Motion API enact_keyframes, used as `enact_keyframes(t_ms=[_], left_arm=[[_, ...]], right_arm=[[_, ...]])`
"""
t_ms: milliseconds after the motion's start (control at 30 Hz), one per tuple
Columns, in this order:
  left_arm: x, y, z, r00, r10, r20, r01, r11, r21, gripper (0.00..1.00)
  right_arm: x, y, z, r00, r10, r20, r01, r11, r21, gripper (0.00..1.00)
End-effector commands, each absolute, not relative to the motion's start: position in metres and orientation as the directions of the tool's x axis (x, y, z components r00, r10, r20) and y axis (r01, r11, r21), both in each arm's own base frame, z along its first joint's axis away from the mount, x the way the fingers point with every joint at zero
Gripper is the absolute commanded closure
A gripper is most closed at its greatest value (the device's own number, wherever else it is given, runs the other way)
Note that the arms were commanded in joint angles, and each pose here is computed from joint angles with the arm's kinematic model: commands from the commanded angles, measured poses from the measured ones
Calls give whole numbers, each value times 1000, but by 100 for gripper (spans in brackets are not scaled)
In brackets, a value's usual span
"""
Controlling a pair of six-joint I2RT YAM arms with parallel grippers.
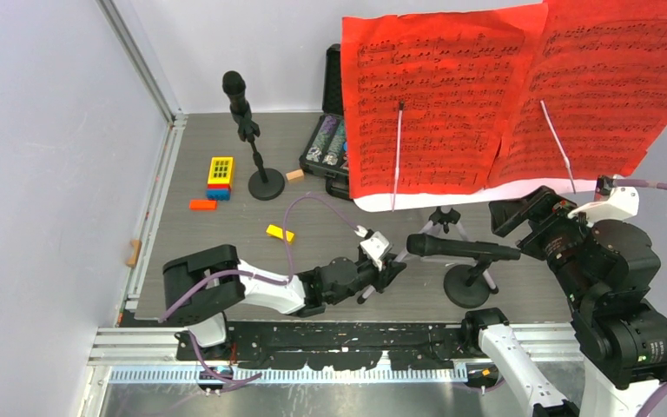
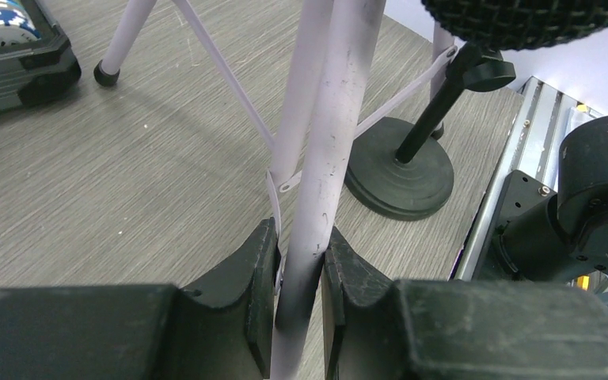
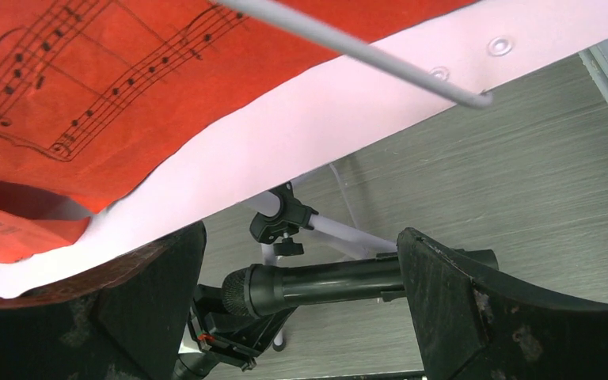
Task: Pack up the instrument practice props
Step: Move the music stand to the center of the board.
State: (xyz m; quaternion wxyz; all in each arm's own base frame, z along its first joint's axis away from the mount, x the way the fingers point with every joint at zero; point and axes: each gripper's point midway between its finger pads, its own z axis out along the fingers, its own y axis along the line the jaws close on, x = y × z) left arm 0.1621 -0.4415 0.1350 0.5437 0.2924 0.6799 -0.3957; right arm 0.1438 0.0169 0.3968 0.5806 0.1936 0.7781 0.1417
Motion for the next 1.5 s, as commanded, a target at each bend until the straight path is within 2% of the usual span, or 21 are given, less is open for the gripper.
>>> enact_keyframes(t_ms=[0, 367, 600, 933, 1167, 1300, 1467], left_arm=[[147, -396, 53, -394, 166, -904, 751, 626, -212, 100], [159, -360, 45, -365, 228, -903, 700, 706, -105, 100], [155, -373, 43, -335, 324, -885, 755, 654, -46, 100], [156, -388, 39, -338, 330, -881, 764, 643, -52, 100], [153, -389, 36, -350, 332, -876, 769, 636, -67, 100], [151, -390, 37, -355, 327, -876, 772, 632, -77, 100], [152, -392, 39, -357, 326, -876, 771, 631, -80, 100]], right_arm=[[150, 20, 410, -206, 472, -857, 101, 881, 462, 4], [147, 33, 414, -222, 464, -858, 22, 882, 471, 4], [146, 37, 402, -249, 471, -846, 16, 875, 483, 6], [129, 71, 348, -418, 432, -799, -117, 846, 519, 7], [143, 70, 321, -331, 427, -841, -163, 852, 497, 7], [156, 70, 319, -279, 432, -858, -182, 853, 489, 2], [172, 72, 318, -256, 427, -867, -203, 853, 480, 1]])
